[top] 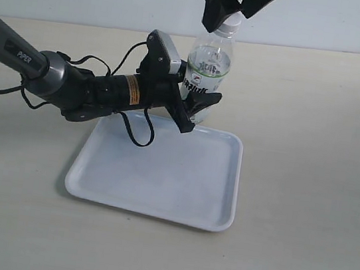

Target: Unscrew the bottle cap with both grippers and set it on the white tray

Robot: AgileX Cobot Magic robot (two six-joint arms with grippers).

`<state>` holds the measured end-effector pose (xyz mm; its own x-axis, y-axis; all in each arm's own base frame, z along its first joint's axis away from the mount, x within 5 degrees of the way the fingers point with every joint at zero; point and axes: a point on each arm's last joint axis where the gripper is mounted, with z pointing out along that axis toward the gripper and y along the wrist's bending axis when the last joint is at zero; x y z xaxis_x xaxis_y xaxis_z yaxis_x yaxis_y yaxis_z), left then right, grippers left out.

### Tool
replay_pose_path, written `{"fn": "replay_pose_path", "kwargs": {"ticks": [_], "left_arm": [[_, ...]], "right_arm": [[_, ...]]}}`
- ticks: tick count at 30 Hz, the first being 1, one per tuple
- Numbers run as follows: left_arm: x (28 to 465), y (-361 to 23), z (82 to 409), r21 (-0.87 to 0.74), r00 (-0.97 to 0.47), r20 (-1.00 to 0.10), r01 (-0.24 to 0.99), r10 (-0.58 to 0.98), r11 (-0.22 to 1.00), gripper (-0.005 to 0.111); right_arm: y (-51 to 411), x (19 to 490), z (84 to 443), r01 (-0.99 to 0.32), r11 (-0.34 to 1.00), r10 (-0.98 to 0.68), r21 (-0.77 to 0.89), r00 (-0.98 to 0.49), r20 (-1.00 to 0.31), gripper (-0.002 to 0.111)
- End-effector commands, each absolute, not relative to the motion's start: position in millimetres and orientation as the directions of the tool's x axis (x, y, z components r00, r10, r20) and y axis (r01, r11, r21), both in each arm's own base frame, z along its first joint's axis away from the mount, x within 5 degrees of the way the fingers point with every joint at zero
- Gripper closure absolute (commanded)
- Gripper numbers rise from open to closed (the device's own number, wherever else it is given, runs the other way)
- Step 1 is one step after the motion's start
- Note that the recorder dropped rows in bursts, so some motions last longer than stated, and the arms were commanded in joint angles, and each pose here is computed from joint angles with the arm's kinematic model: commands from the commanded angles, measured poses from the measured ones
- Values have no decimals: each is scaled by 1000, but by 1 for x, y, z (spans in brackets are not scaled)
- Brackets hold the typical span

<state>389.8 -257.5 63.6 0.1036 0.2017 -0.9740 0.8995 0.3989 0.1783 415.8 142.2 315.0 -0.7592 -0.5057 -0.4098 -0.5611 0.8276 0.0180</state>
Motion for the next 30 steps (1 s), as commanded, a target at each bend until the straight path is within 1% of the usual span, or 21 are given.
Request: {"fn": "replay_pose_path", "kwargs": {"ticks": [1, 16, 19, 24, 25, 28, 30], "left_arm": [[388, -256, 59, 188, 99, -965, 905, 242, 382, 107], [388, -256, 59, 188, 98, -965, 904, 242, 383, 107], [388, -256, 59, 188, 98, -965, 904, 242, 383, 107], [388, -256, 59, 188, 98, -965, 904, 242, 383, 107], [388, -256, 59, 188, 98, -965, 904, 242, 383, 107], [388, -256, 59, 188, 98, -965, 904, 242, 383, 107], [388, -256, 59, 188, 98, -965, 904, 242, 383, 107]], "right_arm": [[141, 417, 316, -553, 833, -508, -10, -757, -410, 43], [142, 417, 316, -562, 827, -511, 1, -753, -414, 60], [142, 417, 316, -562, 827, -511, 1, -753, -414, 71], [142, 417, 316, -562, 827, -511, 1, -753, -414, 106], [142, 417, 316, -562, 827, -511, 1, -753, -414, 108], [142, 417, 316, -578, 816, -528, -8, -741, -414, 108], [142, 417, 316, -611, 791, -566, -27, -714, -414, 108]]}}
